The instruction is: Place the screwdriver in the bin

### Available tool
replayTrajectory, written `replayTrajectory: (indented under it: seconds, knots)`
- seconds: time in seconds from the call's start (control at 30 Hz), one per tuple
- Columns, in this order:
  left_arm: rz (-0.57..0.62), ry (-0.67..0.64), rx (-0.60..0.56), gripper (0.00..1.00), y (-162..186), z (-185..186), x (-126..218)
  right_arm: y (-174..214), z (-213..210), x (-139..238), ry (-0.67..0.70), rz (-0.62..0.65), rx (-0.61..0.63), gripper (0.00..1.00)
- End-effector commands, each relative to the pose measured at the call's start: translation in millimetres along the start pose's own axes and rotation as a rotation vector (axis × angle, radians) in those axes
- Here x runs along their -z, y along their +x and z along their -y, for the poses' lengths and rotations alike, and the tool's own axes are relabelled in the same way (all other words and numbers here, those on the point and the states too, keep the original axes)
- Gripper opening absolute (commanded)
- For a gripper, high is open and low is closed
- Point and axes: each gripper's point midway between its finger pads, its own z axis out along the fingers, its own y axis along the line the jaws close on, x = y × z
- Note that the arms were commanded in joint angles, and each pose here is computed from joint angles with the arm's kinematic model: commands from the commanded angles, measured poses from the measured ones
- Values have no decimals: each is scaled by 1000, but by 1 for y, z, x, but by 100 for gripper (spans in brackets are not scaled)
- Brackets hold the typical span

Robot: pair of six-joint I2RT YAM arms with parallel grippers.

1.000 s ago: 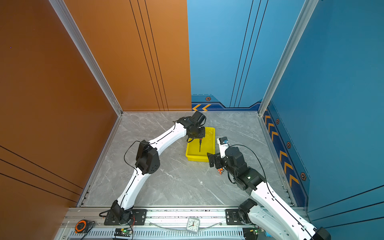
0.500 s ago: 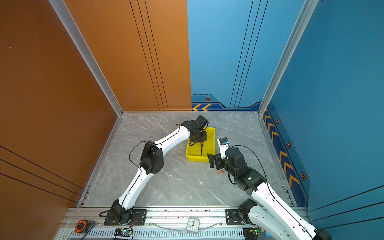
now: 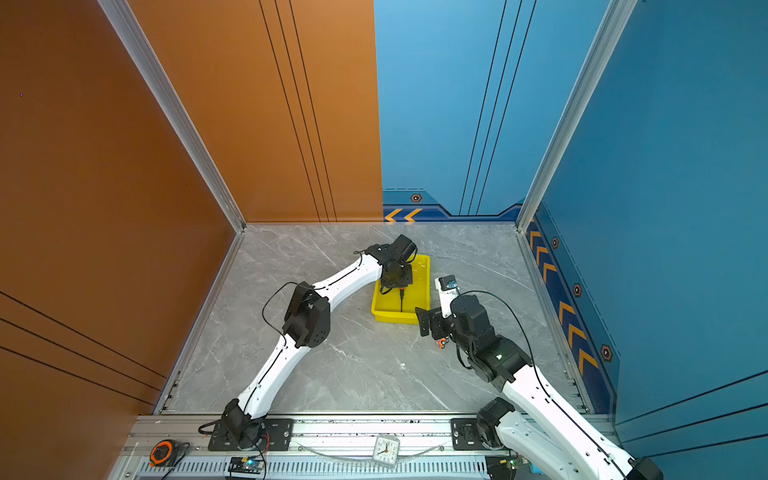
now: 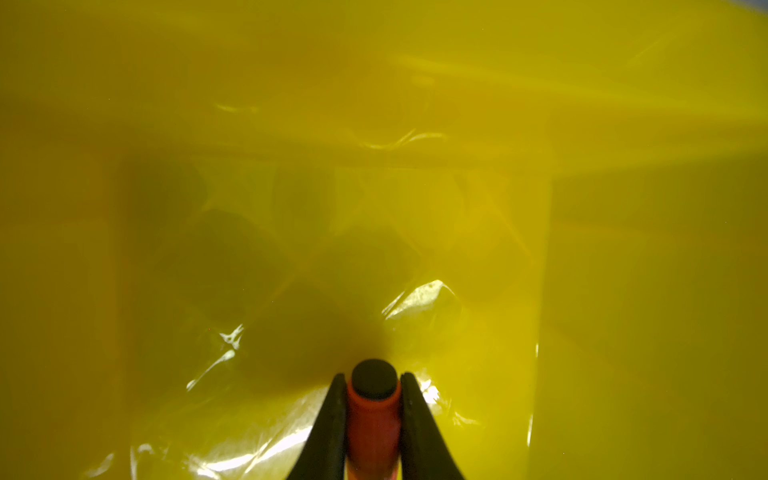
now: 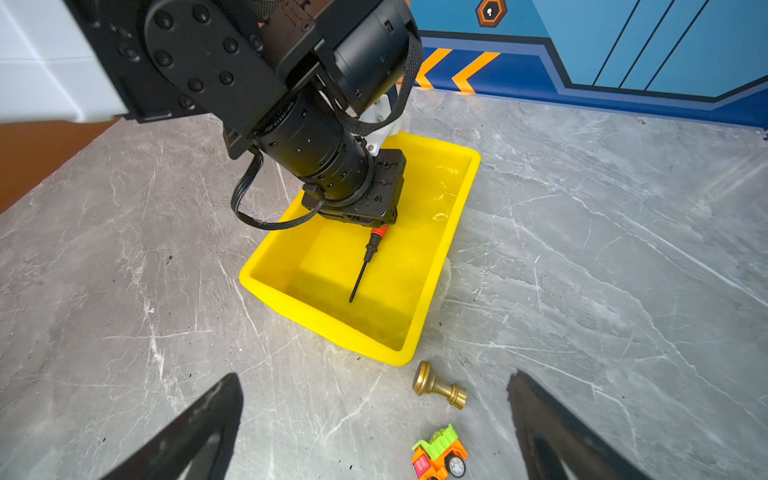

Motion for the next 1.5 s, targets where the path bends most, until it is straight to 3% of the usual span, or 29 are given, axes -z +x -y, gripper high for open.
replayTrajectory:
  seconds: [0.0,0.4,0.5,0.6,0.9,0.97,1.13,1.47]
  knots:
    - [-5,-57,2,18,9,-9,-18,0,5,2,27,-6,2,100]
    - [4,-57,7,39,7,-8,-16,-13,15,12,73,39,24,100]
    - [24,-36,-4,51,0,-1,-5,-15,16,14,80,43,25,100]
    - [47,-9,-24,67,-6,9,11,-14,18,14,90,43,20,100]
    - [133,38,-105,85,-15,28,90,-17,23,20,109,62,-11,100]
    - [165,29,-125,98,-12,26,118,-17,29,25,140,74,-19,100]
    - [242,-25,-199,98,5,10,180,-18,37,38,160,113,-29,100]
    - [354,-209,-230,98,54,-94,260,-13,47,50,199,112,-62,100]
